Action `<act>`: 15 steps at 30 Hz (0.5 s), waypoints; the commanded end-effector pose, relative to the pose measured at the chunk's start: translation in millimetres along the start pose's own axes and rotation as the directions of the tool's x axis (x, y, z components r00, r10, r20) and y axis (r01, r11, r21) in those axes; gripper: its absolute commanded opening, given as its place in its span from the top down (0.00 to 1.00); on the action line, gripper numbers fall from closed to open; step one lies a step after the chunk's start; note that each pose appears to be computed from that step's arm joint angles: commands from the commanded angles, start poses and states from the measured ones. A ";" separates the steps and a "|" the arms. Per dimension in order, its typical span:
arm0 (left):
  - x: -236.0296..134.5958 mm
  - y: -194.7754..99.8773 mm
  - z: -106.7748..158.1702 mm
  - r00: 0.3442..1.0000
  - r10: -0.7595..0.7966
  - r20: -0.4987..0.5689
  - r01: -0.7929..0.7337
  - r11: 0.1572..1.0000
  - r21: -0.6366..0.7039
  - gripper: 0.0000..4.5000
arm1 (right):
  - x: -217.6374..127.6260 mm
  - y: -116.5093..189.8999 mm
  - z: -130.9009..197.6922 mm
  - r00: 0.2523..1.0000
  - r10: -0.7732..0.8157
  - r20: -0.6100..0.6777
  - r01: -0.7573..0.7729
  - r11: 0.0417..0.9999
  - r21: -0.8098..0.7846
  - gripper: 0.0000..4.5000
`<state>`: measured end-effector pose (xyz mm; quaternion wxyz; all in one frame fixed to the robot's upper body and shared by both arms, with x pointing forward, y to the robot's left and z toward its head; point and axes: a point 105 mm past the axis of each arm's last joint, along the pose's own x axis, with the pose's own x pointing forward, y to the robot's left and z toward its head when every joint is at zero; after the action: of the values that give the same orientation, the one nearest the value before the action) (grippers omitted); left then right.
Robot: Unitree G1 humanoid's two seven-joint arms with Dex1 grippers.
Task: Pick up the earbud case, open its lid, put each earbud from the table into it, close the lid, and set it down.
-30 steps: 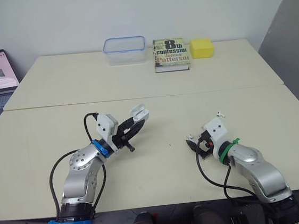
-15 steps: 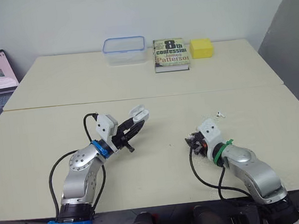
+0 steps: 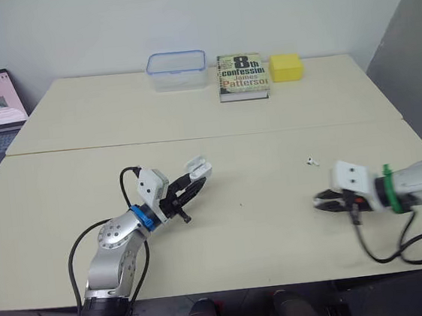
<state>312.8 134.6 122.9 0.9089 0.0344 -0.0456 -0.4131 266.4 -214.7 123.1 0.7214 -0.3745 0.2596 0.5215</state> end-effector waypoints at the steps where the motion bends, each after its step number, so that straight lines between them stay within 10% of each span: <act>1: -0.2 -7.7 14.1 0.999 -0.020 0.028 0.019 0.999 0.033 0.83 | -11.2 7.0 -20.9 0.990 0.113 -0.089 -0.121 0.989 -0.087 0.90; 15: 1.6 -14.8 16.9 0.999 -0.051 0.001 0.051 0.998 0.023 0.83 | 8.1 13.5 -42.8 0.954 0.239 -0.182 -0.259 0.961 -0.095 0.83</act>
<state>303.2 129.4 123.5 0.9050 0.0364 -0.0233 -0.4232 256.2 -239.4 91.1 0.6053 -0.4234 0.3209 0.5928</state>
